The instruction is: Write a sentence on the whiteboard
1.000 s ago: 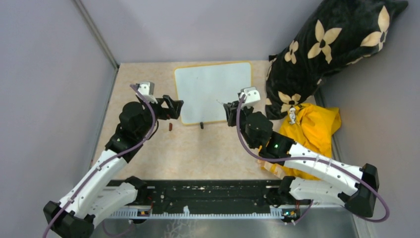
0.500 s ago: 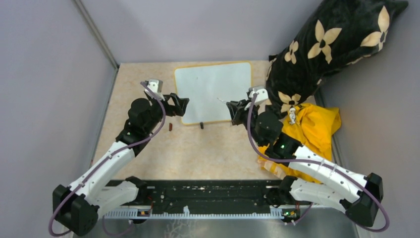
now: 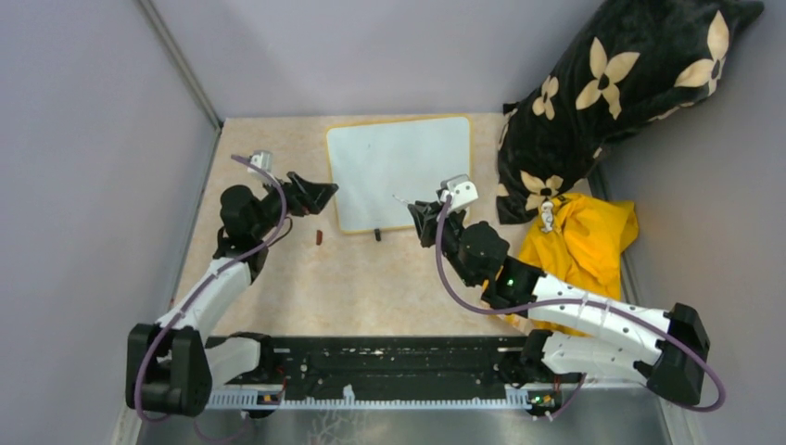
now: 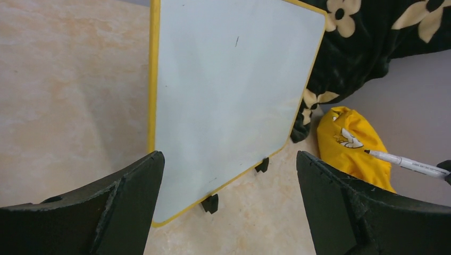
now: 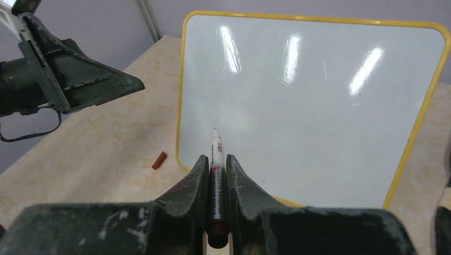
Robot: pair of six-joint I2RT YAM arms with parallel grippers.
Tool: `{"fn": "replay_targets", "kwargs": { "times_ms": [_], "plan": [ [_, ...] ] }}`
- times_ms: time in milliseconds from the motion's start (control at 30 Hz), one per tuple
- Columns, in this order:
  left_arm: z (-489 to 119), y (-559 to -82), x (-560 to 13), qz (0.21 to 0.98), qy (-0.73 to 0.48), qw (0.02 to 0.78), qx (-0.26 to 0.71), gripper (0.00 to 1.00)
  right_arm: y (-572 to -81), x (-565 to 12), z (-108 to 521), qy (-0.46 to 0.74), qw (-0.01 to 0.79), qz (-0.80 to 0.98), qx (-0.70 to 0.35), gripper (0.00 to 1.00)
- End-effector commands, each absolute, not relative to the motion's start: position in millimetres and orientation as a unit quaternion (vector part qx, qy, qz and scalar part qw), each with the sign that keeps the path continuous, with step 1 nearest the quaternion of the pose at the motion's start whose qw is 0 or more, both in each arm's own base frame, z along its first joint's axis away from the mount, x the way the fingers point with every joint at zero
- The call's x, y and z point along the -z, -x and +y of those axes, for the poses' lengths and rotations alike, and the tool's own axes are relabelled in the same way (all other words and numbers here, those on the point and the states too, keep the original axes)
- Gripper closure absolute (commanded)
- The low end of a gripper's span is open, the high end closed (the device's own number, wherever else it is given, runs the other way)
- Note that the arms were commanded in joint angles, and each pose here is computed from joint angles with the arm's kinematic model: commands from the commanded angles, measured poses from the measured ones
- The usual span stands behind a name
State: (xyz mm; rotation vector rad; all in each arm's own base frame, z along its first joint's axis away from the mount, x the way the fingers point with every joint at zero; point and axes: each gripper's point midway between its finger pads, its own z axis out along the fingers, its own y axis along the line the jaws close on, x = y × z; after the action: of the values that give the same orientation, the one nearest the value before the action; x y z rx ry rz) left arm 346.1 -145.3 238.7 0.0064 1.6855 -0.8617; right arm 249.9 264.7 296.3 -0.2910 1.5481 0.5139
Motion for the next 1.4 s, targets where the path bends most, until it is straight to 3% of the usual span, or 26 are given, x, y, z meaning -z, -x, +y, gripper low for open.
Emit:
{"fn": "replay_targets", "kwargs": {
  "times_ms": [0, 467, 667, 900, 1367],
  "plan": [
    [-157.4, -341.9, -236.7, 0.687, -0.033, 0.553, 0.470, 0.01, -242.0, -318.7, 267.2, 0.122, 0.694, 0.656, -0.270, 1.00],
    [-154.9, -375.1, -184.7, 0.682, -0.103, 0.465, 0.554, 0.05, -221.9, -332.1, 243.3, 0.104, 0.693, 0.644, -0.307, 1.00],
    [-159.4, -381.2, -162.5, 0.668, -0.116, 0.448, 0.583, 0.18, -219.7, -337.3, 246.8, 0.112, 0.690, 0.642, -0.314, 1.00],
    [-159.5, -377.1, -141.8, 0.668, -0.119, 0.453, 0.578, 0.22, -220.8, -335.3, 248.4, 0.113, 0.688, 0.645, -0.312, 1.00],
    [-169.2, -362.5, -103.5, 0.682, -0.142, 0.441, 0.566, 0.48, -222.2, -331.8, 254.6, 0.115, 0.682, 0.650, -0.315, 1.00]
  ]
}}
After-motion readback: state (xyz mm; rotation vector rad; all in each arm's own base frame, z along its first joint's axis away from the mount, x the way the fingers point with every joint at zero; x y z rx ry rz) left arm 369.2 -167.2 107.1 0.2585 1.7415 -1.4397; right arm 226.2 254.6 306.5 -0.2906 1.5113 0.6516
